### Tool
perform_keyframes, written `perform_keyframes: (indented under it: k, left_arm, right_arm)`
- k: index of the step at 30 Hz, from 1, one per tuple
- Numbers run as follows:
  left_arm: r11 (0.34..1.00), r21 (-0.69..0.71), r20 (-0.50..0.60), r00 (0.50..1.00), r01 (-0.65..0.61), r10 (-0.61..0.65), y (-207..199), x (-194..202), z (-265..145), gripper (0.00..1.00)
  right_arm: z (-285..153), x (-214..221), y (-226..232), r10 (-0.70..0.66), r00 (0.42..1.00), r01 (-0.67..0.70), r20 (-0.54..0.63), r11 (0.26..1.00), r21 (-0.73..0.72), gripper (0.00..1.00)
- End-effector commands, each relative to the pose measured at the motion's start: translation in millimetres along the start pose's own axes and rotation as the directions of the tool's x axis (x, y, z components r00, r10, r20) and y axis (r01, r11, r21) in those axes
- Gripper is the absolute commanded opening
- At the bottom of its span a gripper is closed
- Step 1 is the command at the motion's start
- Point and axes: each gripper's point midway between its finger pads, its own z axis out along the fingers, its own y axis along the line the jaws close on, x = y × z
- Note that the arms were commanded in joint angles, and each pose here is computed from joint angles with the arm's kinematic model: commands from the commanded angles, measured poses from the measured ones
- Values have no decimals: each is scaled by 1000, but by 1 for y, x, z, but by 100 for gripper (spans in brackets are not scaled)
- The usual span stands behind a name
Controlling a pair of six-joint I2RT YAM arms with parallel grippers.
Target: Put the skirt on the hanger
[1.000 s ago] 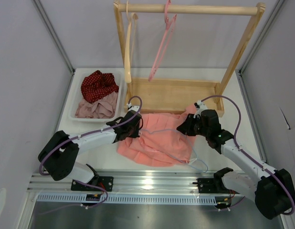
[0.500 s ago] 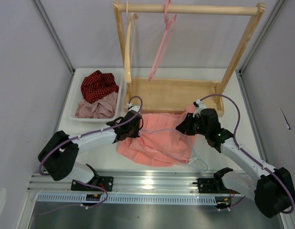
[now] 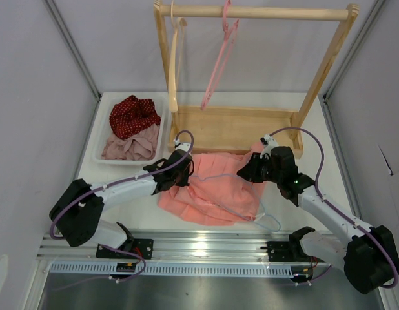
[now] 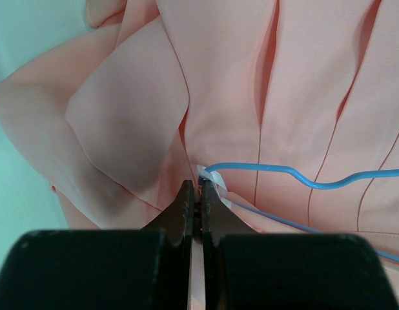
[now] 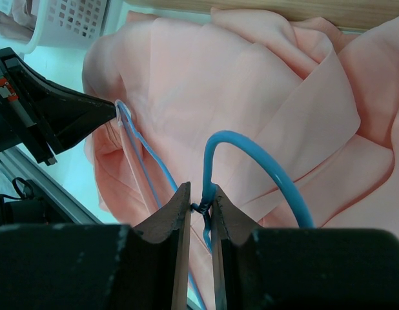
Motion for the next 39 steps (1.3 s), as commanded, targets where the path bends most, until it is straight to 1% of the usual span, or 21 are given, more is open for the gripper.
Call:
perform_keyframes:
  k: [1, 6, 11, 25, 31, 39]
  left_arm:
    - [1000, 24, 120, 993, 0, -3, -10, -37, -8, 5]
    - [1000, 26, 123, 992, -8, 5, -10, -38, -8, 6]
    - [1000, 22, 139, 990, -18, 14, -9, -40, -13, 10]
    - [998, -16, 142, 988, -66, 68, -2, -41, -17, 16]
    - [997, -11, 145, 986, -78, 78, -3, -41, -18, 19]
    - [996, 3, 148, 986, -84, 83, -6, -40, -16, 19]
  right_arm:
    - [-2, -10, 21, -50, 999, 51, 14, 995, -82, 0]
    - [-5, -10, 21, -58, 998, 60, 27, 995, -81, 0]
    - [-9, -16, 20, -56, 996, 60, 63, 996, -70, 0]
    - [-17, -20, 31, -85, 992, 95, 90, 989, -112, 0]
    - [-16, -15, 30, -89, 993, 97, 78, 988, -117, 0]
    - [-17, -14, 33, -97, 993, 106, 73, 986, -131, 0]
